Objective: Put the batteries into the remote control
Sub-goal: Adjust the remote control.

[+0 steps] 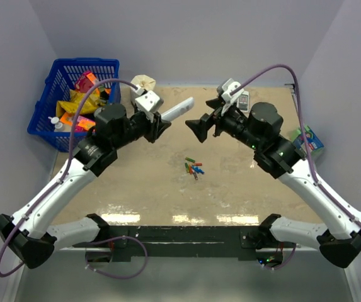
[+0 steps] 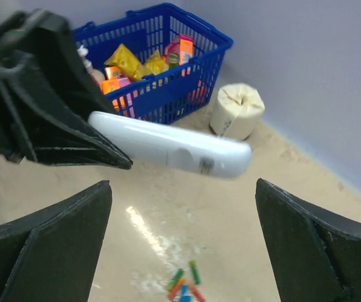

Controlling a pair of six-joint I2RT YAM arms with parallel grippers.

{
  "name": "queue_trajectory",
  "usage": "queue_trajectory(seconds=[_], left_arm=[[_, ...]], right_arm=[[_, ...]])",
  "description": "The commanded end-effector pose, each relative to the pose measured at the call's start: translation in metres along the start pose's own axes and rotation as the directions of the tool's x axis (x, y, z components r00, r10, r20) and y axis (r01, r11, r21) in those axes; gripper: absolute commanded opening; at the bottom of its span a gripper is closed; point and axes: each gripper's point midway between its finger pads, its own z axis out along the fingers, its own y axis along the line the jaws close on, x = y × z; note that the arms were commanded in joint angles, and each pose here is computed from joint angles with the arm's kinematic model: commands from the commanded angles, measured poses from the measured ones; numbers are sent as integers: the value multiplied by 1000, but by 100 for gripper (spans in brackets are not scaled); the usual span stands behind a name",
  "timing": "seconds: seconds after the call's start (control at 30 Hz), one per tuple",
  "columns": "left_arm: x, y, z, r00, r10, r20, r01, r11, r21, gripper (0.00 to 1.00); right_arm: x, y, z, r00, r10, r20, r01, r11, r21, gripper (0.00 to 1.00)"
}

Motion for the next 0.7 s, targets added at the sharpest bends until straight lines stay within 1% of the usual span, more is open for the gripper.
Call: queue_trajectory(seconds=[0.0, 0.07, 0.1, 0.13, 0.2, 0.23, 0.3, 0.37, 0.5, 0.6, 0.63, 0.67], left_arm=[[11, -29, -15, 977, 174, -121, -144, 963, 227, 0], [6, -37, -20, 972, 197, -130, -154, 947, 281, 0], [5, -38, -21, 966, 223, -128, -177, 938, 298, 0], [2, -43, -25, 963, 234, -131, -181, 928, 325, 0], [2, -45, -26, 957, 259, -133, -199, 915, 351, 0], [0, -51, -30, 957, 262, -128, -195, 901, 388, 0], [0, -57, -32, 953, 278, -121, -202, 880, 430, 0], [-2, -63, -35, 953, 280, -118, -197, 864, 464, 0], [-4, -67, -36, 952, 283, -117, -193, 851, 489, 0], [-6, -73, -38, 955, 278, -102, -187, 834, 519, 0], [-6, -76, -39, 956, 274, -101, -181, 827, 533, 0], [-5, -77, -38, 956, 274, -104, -177, 822, 541, 0]], right_arm=[[-10, 33, -13, 890, -454, 48, 446, 844, -297, 98], [-9, 37, -16, 863, -504, 30, 482, 804, -349, 98], [-16, 40, -17, 856, -516, 40, 494, 790, -364, 98], [-3, 44, -16, 849, -528, 11, 482, 767, -424, 97], [-5, 50, -18, 841, -541, 19, 486, 740, -466, 96], [7, 55, -18, 839, -545, 0, 466, 718, -518, 95], [5, 59, -20, 834, -552, 7, 464, 694, -551, 94], [17, 67, -21, 835, -549, -15, 424, 662, -618, 93], [22, 73, -21, 842, -540, -15, 399, 640, -657, 89], [27, 75, -17, 847, -532, -22, 380, 633, -674, 82], [28, 77, -17, 849, -528, -22, 374, 630, -681, 76], [28, 78, -17, 852, -523, -24, 365, 626, -689, 73]])
